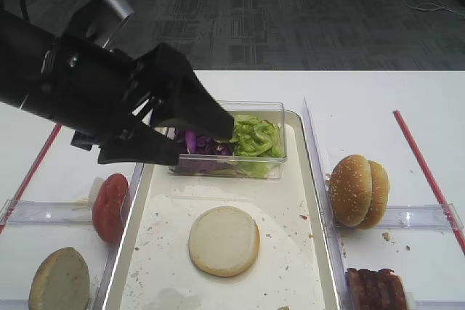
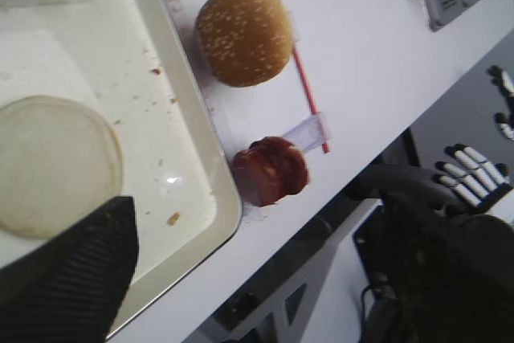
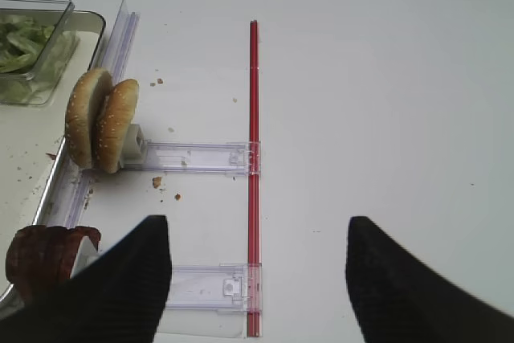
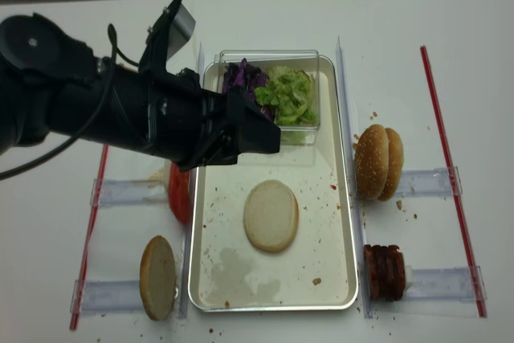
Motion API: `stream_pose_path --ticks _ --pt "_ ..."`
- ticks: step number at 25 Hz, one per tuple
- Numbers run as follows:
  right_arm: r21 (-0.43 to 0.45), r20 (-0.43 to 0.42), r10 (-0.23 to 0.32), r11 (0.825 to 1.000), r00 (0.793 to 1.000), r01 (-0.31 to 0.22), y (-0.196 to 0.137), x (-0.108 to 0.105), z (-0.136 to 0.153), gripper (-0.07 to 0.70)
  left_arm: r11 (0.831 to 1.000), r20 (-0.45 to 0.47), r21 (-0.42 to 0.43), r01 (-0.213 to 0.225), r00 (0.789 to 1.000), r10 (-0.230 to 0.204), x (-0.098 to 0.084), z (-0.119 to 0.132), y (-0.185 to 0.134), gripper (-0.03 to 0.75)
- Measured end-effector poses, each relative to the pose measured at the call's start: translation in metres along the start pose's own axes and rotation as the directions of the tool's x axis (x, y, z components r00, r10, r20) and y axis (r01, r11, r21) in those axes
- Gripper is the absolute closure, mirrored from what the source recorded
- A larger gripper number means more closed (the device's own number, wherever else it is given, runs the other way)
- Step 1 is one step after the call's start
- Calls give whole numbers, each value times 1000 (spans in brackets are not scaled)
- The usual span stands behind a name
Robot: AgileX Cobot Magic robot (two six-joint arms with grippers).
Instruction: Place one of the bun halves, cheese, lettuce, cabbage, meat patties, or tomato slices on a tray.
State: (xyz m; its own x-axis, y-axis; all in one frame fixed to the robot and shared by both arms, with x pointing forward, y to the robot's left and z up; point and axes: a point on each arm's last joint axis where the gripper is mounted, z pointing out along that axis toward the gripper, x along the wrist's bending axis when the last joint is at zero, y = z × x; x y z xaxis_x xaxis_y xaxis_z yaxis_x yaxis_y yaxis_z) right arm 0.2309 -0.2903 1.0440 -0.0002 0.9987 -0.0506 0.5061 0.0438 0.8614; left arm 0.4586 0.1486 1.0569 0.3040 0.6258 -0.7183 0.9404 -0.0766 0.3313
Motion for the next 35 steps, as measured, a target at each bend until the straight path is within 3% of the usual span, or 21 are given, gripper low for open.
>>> stream_pose_path --ticks 5,12,16,22,24,26,31,35 --pt "0 0 0 1000 1000 0 0 0 0 125 999 -184 44 13 983 -5 17 -2 -4 114" --pt "0 0 0 1000 1000 0 0 0 0 125 994 -424 107 29 905 19 39 -10 -9 114" --pt "0 0 0 1000 1000 0 0 0 0 125 986 -551 160 39 833 57 50 -17 -13 114" --pt "0 0 0 1000 1000 0 0 0 0 125 970 -712 233 69 692 122 65 -32 -18 114" --pt "0 0 0 1000 1000 0 0 0 0 125 966 -734 244 80 666 130 67 -34 -19 115" --pt "0 0 0 1000 1000 0 0 0 0 125 966 -746 242 88 654 127 68 -36 -19 116" --pt "0 0 0 1000 1000 0 0 0 0 125 969 -754 224 106 649 103 70 -37 -19 116" --pt "0 0 0 1000 1000 0 0 0 0 125 974 -777 154 169 629 14 84 -52 -15 116"
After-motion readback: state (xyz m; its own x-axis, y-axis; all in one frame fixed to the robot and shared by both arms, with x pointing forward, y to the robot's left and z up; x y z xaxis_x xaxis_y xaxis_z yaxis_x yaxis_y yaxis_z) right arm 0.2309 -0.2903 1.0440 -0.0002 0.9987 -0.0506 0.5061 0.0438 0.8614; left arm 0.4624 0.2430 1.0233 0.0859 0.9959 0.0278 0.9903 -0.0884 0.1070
